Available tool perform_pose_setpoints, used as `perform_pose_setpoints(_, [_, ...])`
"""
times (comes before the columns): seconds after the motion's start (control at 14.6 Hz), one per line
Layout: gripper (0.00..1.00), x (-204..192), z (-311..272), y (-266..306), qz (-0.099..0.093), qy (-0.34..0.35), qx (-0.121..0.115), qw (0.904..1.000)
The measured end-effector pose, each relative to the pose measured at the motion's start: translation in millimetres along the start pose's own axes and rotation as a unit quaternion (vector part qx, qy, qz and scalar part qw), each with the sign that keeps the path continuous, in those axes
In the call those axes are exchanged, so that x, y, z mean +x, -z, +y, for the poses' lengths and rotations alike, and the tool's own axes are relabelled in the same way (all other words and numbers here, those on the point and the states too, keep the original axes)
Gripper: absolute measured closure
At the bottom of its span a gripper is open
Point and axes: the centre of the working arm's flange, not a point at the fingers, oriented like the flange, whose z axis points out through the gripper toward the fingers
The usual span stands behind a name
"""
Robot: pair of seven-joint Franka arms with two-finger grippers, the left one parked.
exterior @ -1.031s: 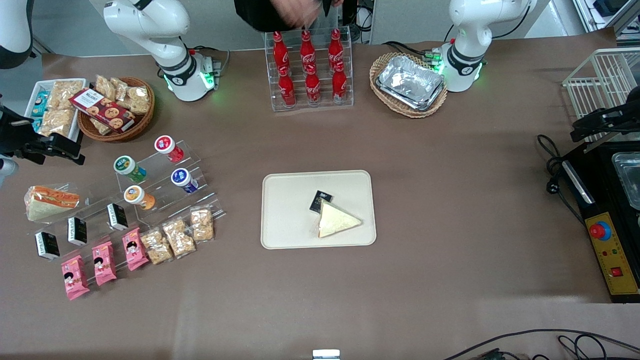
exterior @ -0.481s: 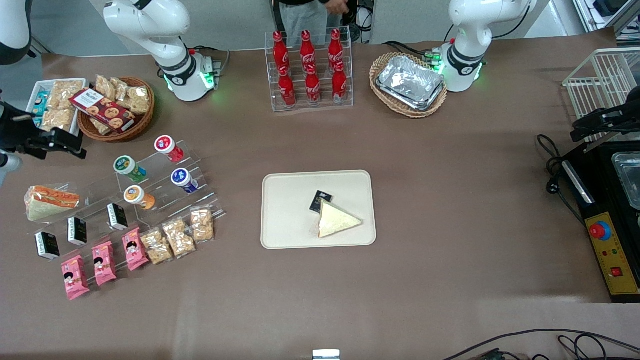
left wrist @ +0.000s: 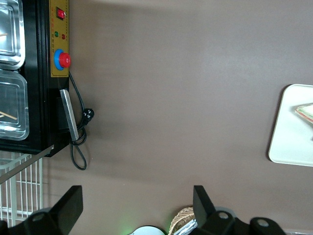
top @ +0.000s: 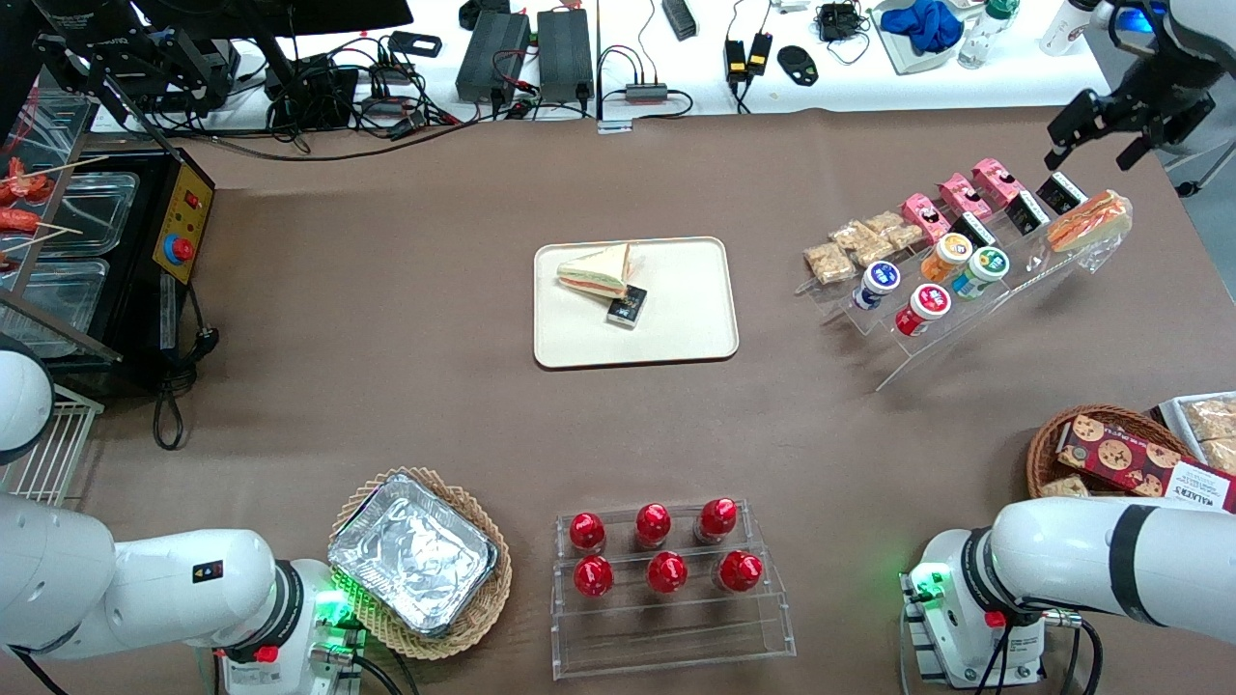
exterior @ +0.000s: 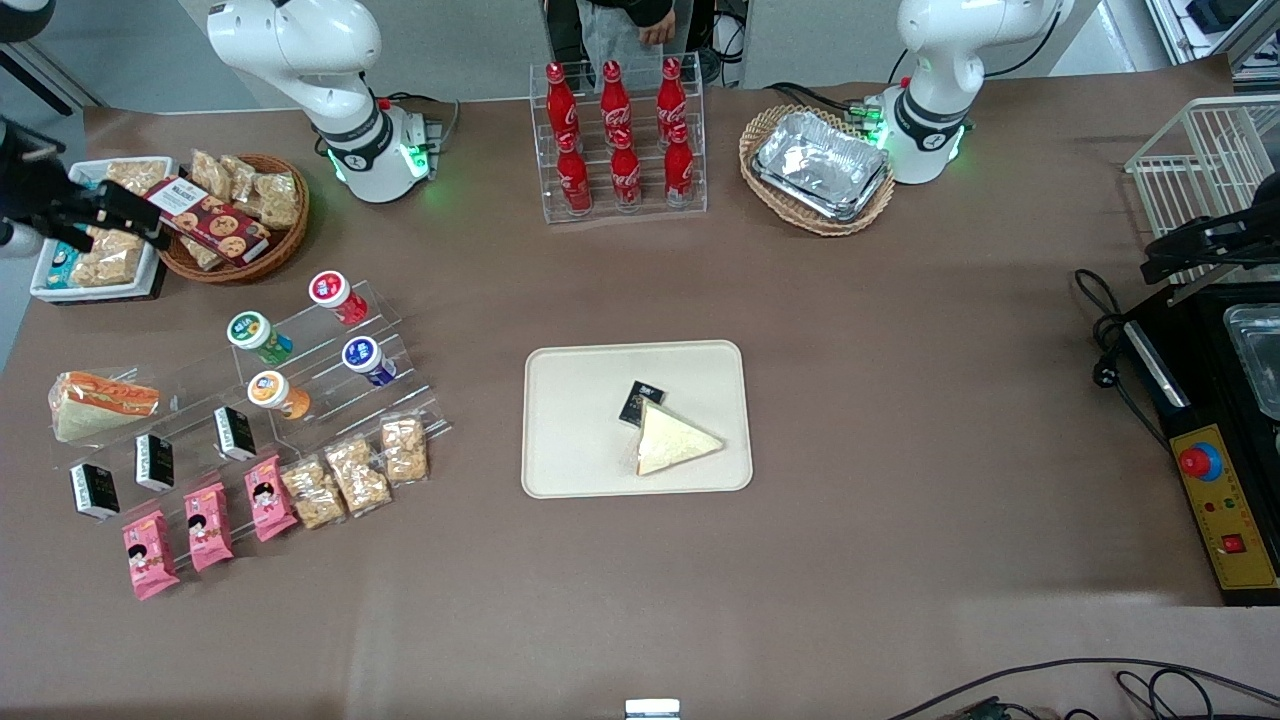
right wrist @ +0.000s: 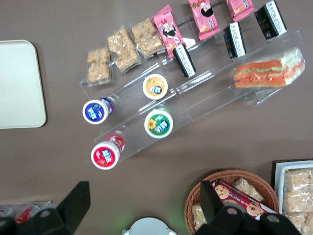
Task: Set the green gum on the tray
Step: 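Move the right gripper down over the green-lidded cup on the display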
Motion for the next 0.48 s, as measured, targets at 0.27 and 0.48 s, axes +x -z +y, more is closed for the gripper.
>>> perform_pose_setpoints(0.27, [0.0, -15, 3, -12, 0.008, -0.003, 0.003, 1.0])
perform_pose_setpoints(0.48, [0.0, -11, 4, -24, 0.012, -0.003, 0.002, 0.9999])
